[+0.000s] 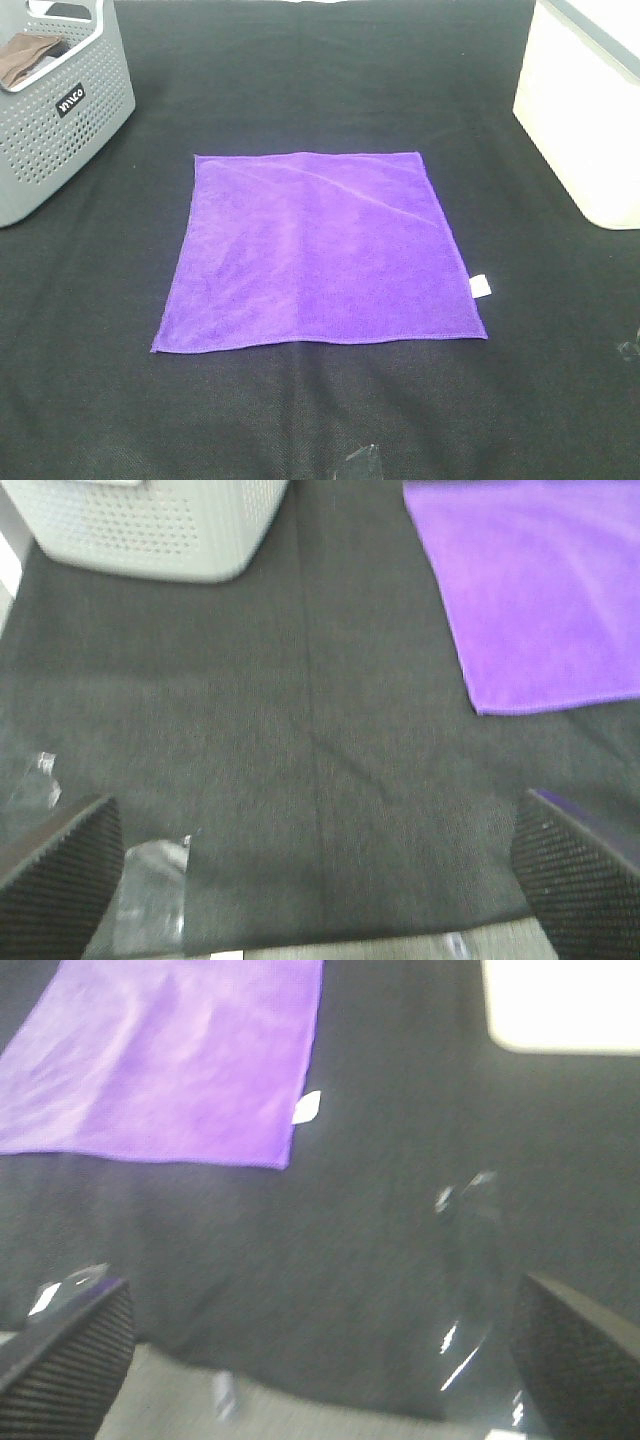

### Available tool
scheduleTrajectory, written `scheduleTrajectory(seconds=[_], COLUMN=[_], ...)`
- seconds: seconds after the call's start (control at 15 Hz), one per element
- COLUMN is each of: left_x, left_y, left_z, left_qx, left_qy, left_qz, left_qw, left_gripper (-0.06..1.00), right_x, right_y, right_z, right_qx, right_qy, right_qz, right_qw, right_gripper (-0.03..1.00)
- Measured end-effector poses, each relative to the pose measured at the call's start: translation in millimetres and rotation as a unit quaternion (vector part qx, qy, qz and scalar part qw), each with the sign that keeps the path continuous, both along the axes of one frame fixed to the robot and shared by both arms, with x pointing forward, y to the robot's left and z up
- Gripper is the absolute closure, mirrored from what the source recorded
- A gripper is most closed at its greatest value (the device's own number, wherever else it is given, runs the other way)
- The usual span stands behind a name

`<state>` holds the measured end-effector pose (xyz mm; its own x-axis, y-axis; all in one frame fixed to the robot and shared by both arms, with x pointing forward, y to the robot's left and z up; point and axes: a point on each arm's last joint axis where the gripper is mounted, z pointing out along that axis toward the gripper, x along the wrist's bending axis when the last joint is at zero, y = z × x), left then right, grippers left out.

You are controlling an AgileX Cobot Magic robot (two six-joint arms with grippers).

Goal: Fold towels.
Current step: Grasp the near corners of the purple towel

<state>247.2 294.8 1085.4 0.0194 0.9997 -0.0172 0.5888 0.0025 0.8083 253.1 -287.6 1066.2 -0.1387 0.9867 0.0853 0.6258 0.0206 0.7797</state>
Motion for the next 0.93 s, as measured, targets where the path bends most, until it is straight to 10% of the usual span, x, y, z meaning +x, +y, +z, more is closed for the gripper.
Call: scheduleTrajectory(seconds=[0.2, 0.47, 0.93], left_x=[52.5, 138.2, 241.8], left_y=[5.2, 9.1, -17.8], left_z=[32.6, 1.8, -68.6], left_qx=[-0.022, -0.023, -0.162], left_qy=[0.099, 0.250, 0.315], left_qz=[0.027, 0.009, -0.130], left_qw=[0.994, 0.968, 0.926], left_gripper=[-0.04, -0.04, -0.04], right_x=[65.0, 157.1, 222.9], right_y=[5.0, 16.6, -13.5], right_z=[24.9, 1.0, -50.5], right_qx=[0.004, 0.003, 0.135], right_qy=[0.117, 0.235, 0.266], right_qz=[-0.006, 0.031, 0.033], right_qw=[0.993, 0.971, 0.954], right_gripper=[0.01, 0.01, 0.09])
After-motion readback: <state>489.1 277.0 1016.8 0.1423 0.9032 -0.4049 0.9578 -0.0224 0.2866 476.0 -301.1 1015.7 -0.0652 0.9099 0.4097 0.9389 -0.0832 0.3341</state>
